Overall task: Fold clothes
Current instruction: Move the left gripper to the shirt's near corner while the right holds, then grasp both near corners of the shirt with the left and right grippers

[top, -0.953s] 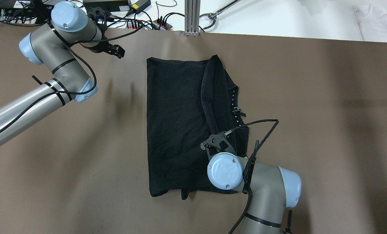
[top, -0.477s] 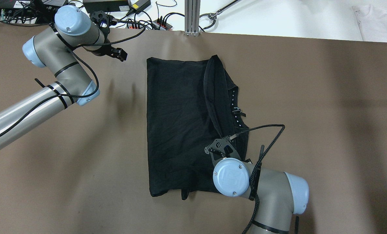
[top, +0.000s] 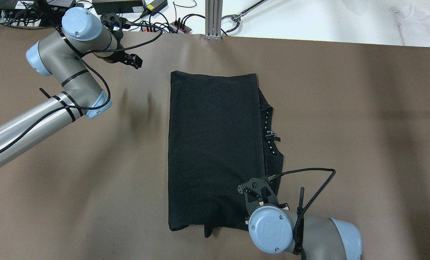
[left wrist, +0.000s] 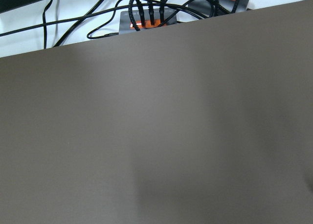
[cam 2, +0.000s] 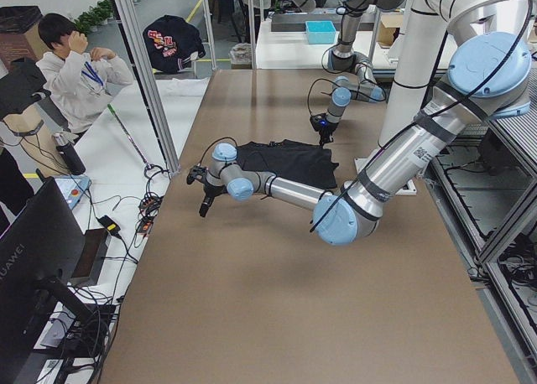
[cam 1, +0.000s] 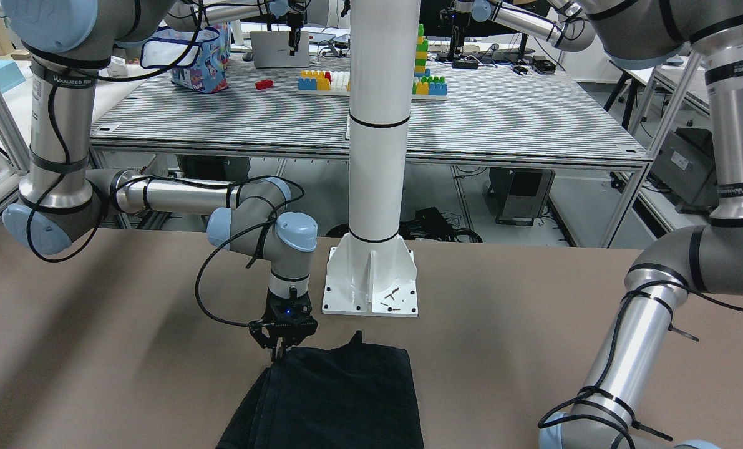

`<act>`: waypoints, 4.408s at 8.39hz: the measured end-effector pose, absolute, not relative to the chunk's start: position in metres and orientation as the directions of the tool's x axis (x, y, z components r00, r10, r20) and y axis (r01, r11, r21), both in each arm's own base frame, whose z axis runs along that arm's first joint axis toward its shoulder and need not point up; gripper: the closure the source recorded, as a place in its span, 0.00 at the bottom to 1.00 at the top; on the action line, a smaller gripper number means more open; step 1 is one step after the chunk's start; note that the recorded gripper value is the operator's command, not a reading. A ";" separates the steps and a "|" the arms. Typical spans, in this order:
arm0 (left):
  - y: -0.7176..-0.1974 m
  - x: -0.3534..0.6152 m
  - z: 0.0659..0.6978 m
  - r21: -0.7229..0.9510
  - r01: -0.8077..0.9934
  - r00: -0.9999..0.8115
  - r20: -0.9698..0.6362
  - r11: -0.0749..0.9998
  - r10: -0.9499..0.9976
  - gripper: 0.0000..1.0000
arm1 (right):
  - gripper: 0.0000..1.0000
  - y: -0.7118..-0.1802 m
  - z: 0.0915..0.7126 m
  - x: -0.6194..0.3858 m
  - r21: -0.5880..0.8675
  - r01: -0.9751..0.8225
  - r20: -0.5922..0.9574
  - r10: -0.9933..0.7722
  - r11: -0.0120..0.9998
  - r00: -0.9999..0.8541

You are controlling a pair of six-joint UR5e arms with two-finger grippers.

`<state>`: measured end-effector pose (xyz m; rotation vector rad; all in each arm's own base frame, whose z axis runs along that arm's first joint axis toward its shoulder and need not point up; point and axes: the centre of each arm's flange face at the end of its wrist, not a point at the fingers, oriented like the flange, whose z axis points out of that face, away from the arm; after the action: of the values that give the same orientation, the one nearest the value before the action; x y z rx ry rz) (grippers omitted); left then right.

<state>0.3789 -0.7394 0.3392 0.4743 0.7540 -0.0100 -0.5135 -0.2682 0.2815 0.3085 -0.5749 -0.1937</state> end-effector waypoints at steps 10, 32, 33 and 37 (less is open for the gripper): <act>-0.514 0.385 0.317 0.144 0.375 0.461 -0.886 0.916 -0.049 0.00 | 0.07 -0.348 0.240 -0.465 0.142 -0.385 0.763 0.147 0.912 0.629; -0.222 0.568 0.291 -0.131 0.447 0.280 -0.919 0.885 -0.277 0.71 | 0.06 -0.350 0.257 -0.465 0.074 -0.503 0.777 0.266 0.861 0.571; -0.222 0.569 0.291 -0.131 0.448 0.280 -0.919 0.885 -0.277 0.97 | 0.06 -0.350 0.257 -0.465 0.074 -0.503 0.776 0.266 0.861 0.571; -0.223 0.568 0.292 -0.126 0.457 0.280 -0.919 0.880 -0.277 1.00 | 0.06 -0.349 0.258 -0.465 0.074 -0.502 0.776 0.266 0.862 0.572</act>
<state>0.5684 -0.2228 0.2921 0.1747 1.1898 -0.4958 -0.4653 -0.3491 0.2577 0.3019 -0.8500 0.4585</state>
